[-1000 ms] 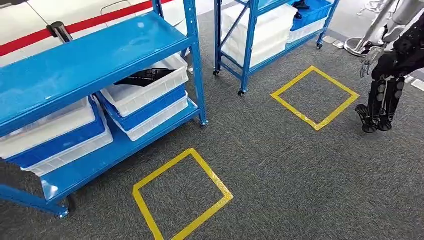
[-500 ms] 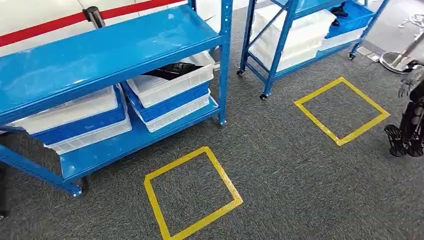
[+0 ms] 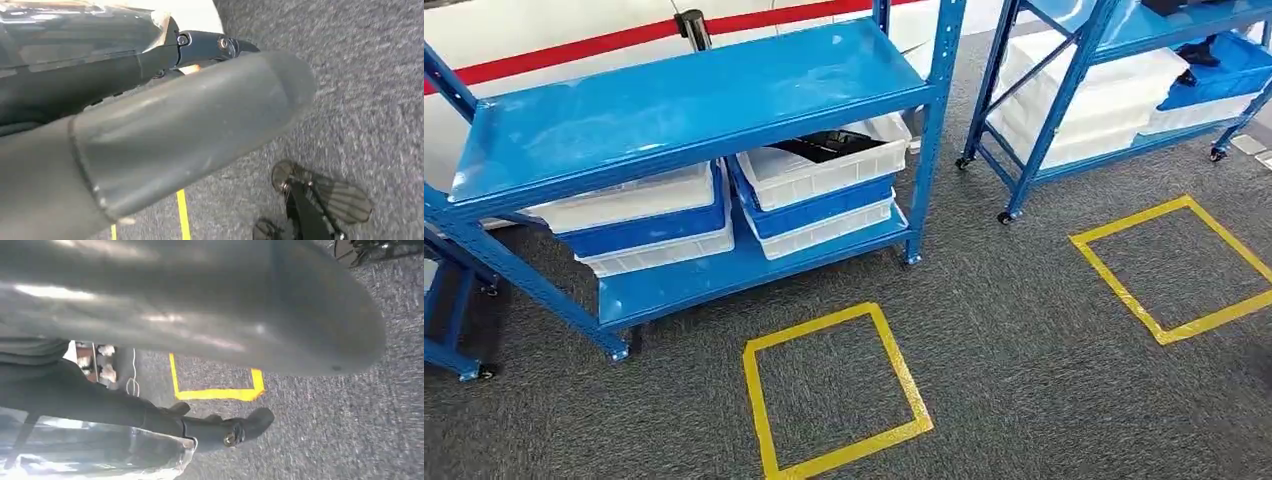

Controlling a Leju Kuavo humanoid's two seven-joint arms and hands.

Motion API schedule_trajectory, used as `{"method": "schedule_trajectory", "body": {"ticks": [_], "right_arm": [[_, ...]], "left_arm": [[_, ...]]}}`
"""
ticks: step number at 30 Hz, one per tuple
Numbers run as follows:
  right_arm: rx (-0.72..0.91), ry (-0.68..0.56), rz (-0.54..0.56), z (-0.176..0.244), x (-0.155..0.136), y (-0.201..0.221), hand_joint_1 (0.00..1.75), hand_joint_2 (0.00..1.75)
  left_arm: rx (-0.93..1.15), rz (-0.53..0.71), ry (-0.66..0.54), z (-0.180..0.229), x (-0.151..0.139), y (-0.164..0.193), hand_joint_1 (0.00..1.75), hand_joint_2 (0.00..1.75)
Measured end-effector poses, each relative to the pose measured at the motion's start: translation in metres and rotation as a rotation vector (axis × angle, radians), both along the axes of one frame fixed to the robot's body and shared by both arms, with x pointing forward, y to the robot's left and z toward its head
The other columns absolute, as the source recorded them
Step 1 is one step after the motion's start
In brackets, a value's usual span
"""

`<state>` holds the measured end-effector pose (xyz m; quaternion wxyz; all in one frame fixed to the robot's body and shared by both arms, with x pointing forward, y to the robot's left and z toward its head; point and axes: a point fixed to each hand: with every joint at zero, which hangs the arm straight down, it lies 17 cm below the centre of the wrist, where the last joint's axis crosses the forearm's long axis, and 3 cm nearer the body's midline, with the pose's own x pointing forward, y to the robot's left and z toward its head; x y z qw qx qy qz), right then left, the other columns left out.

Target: Take the parts from the cabinet and place them on the table.

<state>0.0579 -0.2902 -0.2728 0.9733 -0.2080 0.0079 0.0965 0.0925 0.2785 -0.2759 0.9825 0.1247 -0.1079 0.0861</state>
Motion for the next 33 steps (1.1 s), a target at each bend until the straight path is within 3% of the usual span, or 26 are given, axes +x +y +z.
{"method": "schedule_trajectory", "body": {"ticks": [26,33], "right_arm": [[-0.021,-0.006,0.033,0.0,-0.004,-0.008,0.0,0.0],[-0.015,-0.061,0.027,0.001,0.008,-0.004,0.0,0.0]], "left_arm": [[-0.001,0.02,-0.002,0.0,0.001,0.0,0.0,0.0],[-0.002,0.015,-0.004,0.0,-0.001,-0.001,0.0,0.0]]}}
